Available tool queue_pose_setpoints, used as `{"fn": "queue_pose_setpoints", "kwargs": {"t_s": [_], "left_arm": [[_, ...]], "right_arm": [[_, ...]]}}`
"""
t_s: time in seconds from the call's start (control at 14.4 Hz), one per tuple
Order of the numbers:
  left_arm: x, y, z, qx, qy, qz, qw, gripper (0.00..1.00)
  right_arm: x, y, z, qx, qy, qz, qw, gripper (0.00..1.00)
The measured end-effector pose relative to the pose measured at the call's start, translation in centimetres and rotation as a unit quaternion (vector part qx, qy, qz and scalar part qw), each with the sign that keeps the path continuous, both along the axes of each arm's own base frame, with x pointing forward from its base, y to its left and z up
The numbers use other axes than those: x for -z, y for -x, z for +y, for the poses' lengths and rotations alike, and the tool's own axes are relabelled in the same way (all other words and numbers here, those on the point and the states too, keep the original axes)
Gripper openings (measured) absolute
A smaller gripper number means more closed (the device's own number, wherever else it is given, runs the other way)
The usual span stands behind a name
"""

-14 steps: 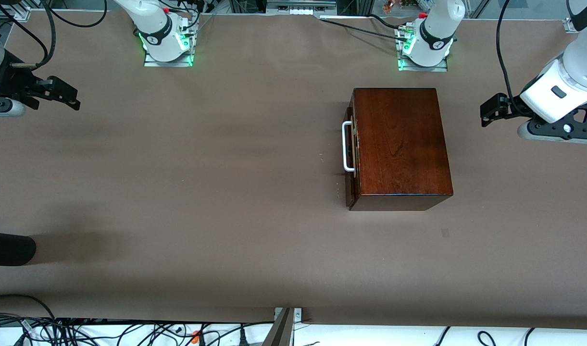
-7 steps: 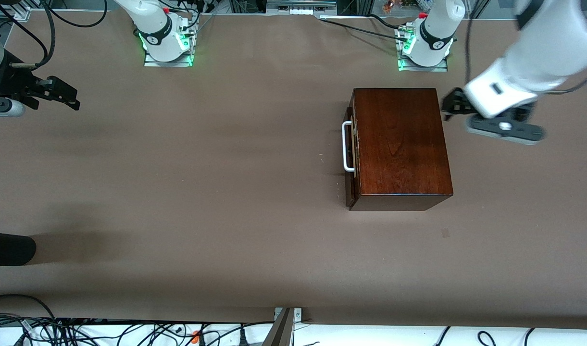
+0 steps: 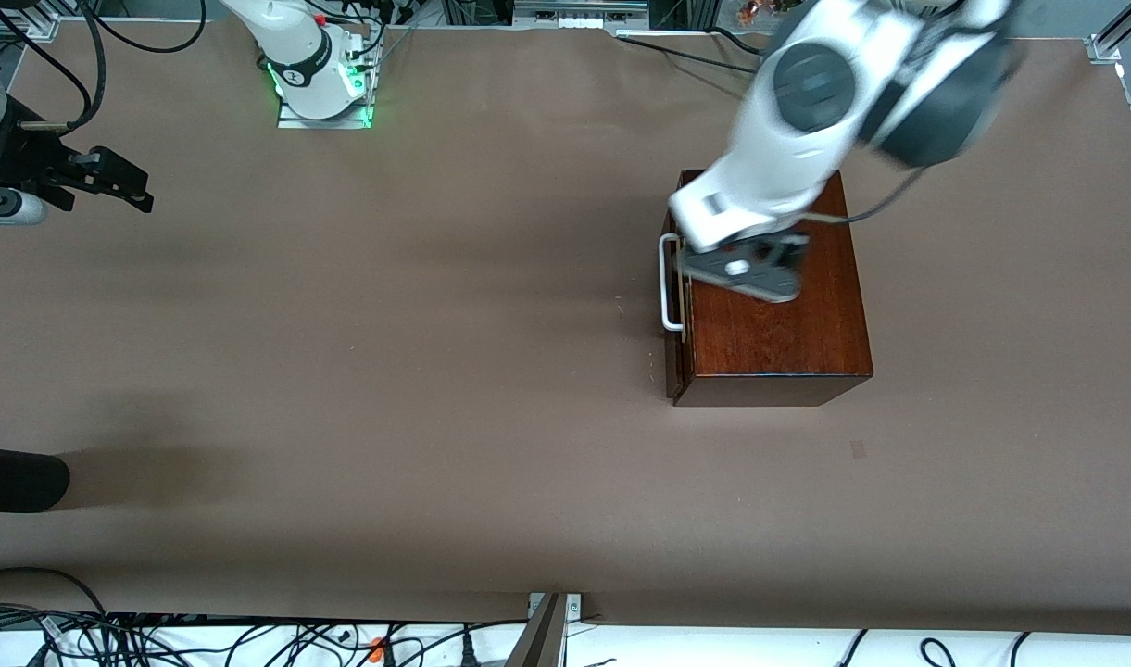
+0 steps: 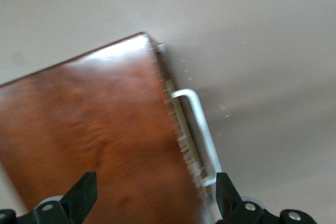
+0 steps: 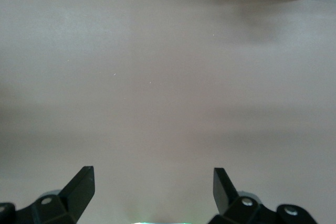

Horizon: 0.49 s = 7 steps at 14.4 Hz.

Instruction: Open drawer, take yellow block, close drawer

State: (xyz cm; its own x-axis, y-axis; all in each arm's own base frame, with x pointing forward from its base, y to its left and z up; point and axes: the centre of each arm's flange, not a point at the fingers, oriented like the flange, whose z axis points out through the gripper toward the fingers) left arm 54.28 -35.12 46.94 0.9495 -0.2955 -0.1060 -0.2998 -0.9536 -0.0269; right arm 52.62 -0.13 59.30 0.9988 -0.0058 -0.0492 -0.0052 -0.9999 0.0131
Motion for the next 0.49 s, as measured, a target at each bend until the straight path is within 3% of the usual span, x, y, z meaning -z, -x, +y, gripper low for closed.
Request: {"fn": "queue_pose_setpoints", "kwargs": {"t_s": [0.28, 0.49], "left_arm": [[6.3, 2.6, -7.2, 0.014, -0.029, -0.011, 0.999, 1.00], [9.7, 3.2, -9.1, -0.014, -0.052, -0.021, 0.998, 1.00]], "right_arm": [[0.0, 0.0, 0.0, 0.000, 0.000, 0.000, 1.000, 1.00], [0.0, 0.0, 0.0, 0.000, 0.000, 0.000, 1.000, 1.00]]}}
